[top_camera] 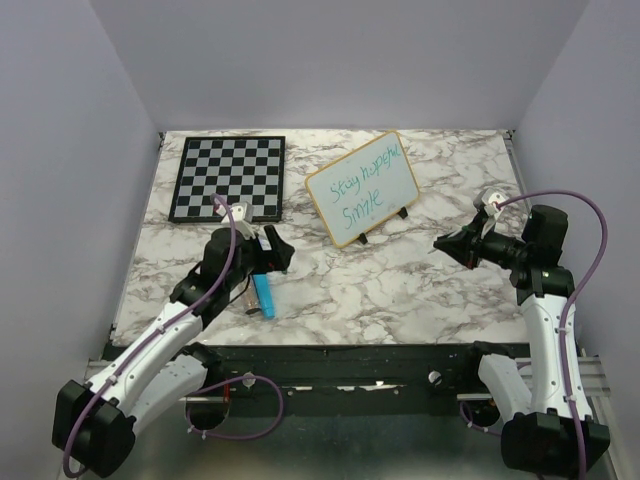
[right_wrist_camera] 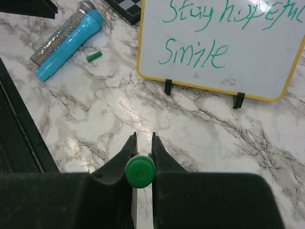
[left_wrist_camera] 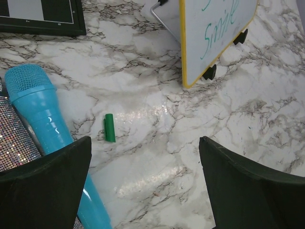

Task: Write a sentence on the whiteboard
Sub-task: Pick up the pen cap from the center of the board.

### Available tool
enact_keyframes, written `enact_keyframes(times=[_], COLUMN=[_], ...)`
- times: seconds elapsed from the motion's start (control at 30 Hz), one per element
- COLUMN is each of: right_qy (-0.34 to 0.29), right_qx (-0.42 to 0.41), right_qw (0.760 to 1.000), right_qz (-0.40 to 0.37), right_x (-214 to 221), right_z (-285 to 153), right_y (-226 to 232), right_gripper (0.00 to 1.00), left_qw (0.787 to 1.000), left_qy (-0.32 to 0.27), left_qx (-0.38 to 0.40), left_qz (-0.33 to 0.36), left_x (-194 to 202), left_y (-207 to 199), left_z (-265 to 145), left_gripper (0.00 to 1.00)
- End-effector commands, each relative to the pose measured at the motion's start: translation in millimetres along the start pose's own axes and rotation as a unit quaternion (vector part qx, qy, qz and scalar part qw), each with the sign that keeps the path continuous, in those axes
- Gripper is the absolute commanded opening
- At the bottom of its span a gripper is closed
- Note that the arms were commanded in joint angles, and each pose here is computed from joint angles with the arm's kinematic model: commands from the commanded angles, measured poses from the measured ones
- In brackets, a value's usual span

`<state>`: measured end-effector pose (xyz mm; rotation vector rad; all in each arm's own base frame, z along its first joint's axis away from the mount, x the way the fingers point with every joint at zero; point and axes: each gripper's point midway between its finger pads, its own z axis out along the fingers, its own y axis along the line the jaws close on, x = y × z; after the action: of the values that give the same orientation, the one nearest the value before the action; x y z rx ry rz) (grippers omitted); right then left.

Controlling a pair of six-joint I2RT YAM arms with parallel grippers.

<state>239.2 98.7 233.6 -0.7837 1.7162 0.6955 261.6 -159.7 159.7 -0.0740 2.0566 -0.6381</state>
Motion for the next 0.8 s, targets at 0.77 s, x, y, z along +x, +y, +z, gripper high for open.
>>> enact_keyframes(times=[0.77], right_qy=[-0.005], right_qx=[-0.03], right_qw=[0.999], right_qz=[0.017], right_x=[2.6], right_z=[0.7], right_y=[10.0], right_gripper=[0.01], left_qw=[0.987], left_qy=[0.11], left_qx=[-0.108], left_qz=[0.038], left_x=[34.2], left_y=[41.8], left_z=[26.7], left_gripper=[0.87])
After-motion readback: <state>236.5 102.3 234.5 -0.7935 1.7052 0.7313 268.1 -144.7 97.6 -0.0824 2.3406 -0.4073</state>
